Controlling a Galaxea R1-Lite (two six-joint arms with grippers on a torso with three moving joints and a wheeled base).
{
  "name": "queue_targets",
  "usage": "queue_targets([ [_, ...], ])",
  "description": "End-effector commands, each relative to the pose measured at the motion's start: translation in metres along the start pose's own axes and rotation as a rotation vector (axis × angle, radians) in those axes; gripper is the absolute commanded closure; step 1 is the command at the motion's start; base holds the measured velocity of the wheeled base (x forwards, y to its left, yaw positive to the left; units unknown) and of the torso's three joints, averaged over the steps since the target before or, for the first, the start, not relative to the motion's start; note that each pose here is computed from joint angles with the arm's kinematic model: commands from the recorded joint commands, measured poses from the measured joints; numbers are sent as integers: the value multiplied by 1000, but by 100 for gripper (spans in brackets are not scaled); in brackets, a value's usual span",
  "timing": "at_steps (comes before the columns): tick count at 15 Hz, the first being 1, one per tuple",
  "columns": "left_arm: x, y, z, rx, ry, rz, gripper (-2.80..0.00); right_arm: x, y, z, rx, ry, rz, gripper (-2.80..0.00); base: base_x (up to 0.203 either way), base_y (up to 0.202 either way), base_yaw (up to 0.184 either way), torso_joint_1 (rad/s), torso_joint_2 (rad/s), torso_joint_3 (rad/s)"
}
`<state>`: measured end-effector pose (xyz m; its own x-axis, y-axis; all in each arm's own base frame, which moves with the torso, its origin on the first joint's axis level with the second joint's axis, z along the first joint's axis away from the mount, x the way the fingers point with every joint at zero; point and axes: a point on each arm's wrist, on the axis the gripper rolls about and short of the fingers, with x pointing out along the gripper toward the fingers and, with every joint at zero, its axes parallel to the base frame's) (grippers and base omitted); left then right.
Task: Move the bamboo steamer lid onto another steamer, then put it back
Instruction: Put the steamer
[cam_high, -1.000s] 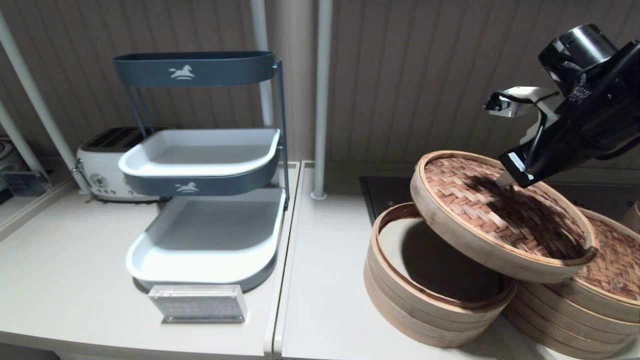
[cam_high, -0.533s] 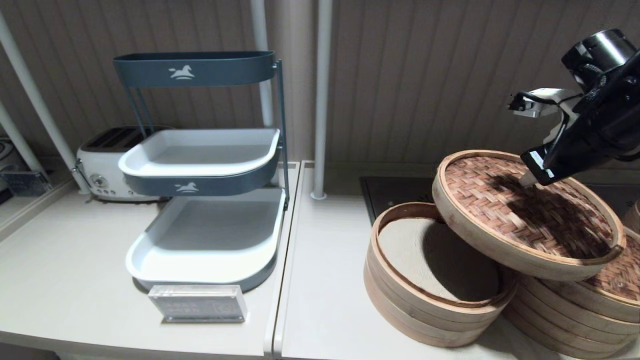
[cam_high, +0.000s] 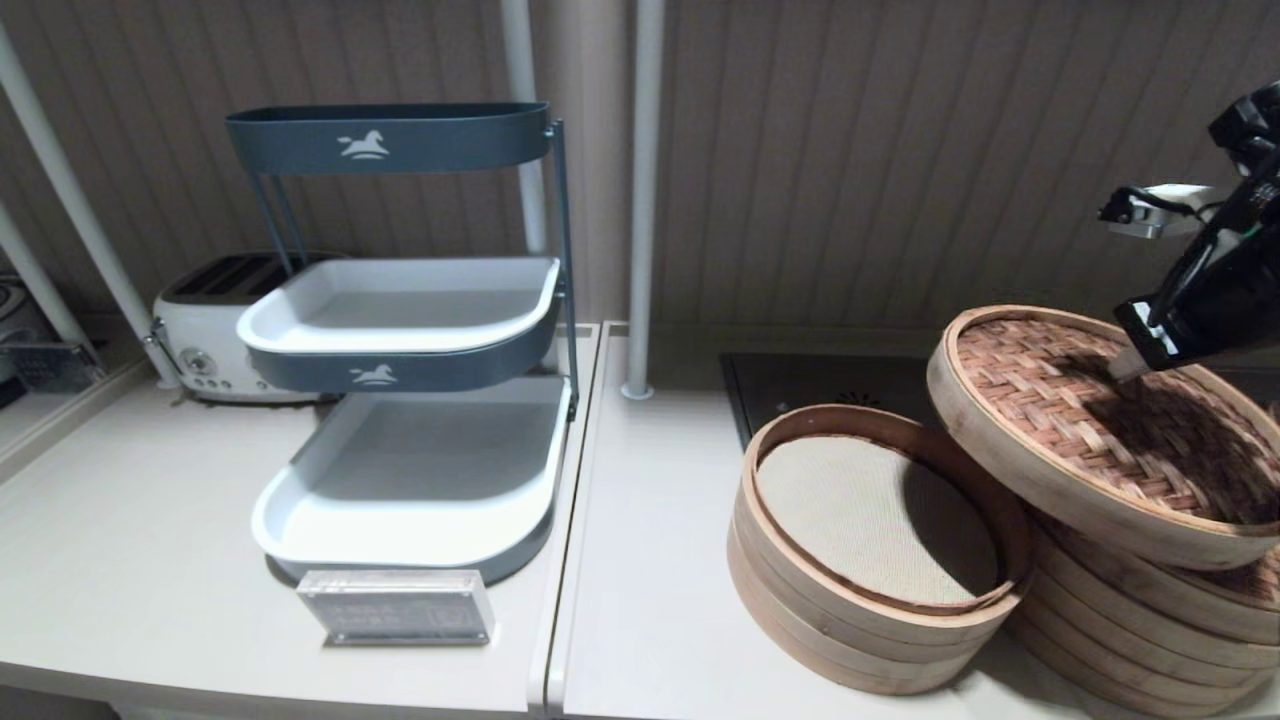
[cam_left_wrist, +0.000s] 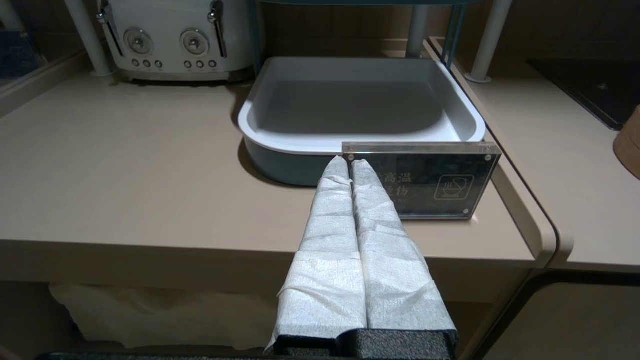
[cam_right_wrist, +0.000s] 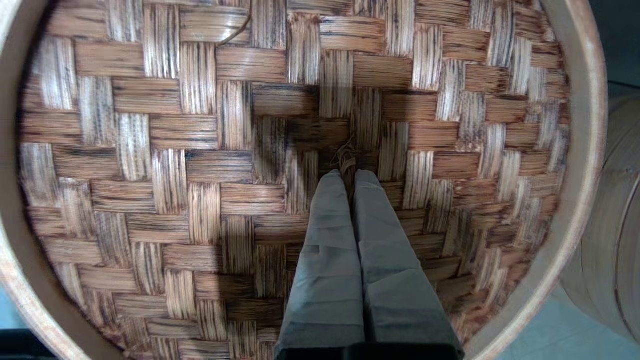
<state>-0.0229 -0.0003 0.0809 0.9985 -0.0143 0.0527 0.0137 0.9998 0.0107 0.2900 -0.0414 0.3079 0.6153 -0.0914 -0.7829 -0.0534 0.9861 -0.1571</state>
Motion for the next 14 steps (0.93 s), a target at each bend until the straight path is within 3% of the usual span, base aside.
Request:
queue_targets([
  [1, 1, 0, -8, 0, 24, 0, 0, 3, -13, -4, 35, 16, -11, 0, 0, 0, 0, 0, 0, 0],
  [6, 2, 0, -8, -1, 25, 0, 0, 20, -47, -16, 135, 69, -24, 0, 0, 0, 0, 0, 0, 0],
  [14, 2, 0, -8, -1, 25, 0, 0, 35, -65, -25, 186, 117, -32, 0, 0, 0, 0, 0, 0, 0],
])
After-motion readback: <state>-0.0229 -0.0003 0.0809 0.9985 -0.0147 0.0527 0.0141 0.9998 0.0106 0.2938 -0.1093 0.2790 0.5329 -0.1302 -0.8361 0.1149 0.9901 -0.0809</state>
